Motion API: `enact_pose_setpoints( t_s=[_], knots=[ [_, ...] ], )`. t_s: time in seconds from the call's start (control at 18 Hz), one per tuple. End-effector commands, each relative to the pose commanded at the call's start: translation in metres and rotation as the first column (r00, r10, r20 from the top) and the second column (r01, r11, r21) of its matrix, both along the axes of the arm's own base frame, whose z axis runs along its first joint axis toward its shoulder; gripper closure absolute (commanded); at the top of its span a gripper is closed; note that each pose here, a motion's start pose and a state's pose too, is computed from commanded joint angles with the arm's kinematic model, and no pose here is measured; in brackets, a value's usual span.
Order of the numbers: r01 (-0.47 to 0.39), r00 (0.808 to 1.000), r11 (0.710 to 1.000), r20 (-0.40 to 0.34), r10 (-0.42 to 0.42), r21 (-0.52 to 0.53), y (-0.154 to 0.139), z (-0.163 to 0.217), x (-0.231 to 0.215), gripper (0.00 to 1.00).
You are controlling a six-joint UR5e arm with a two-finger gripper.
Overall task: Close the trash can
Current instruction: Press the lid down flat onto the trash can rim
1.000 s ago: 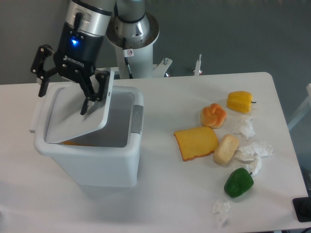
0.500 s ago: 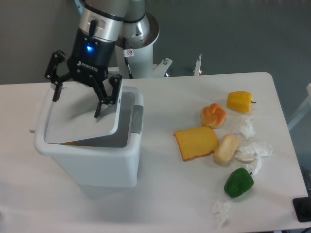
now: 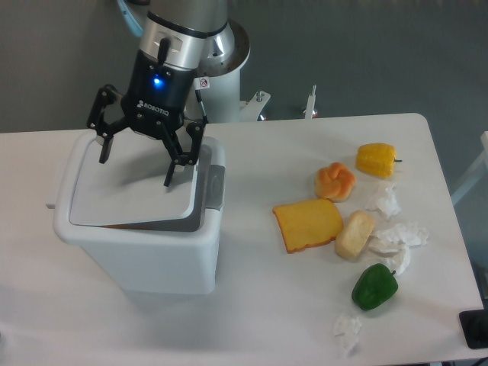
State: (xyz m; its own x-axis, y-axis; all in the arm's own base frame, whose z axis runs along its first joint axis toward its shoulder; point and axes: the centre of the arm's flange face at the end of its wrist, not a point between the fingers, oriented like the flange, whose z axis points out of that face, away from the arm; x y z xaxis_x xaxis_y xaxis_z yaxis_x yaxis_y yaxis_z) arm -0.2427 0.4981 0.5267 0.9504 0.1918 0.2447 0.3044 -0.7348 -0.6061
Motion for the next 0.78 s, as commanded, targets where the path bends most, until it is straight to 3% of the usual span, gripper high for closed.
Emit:
enact_pose_setpoints(
  t_s=[0.78],
  knots=[
    [-0.012, 1.0, 1.0, 0.01, 0.012, -0.025, -0.003, -0.012, -0.003, 0.0]
  ],
)
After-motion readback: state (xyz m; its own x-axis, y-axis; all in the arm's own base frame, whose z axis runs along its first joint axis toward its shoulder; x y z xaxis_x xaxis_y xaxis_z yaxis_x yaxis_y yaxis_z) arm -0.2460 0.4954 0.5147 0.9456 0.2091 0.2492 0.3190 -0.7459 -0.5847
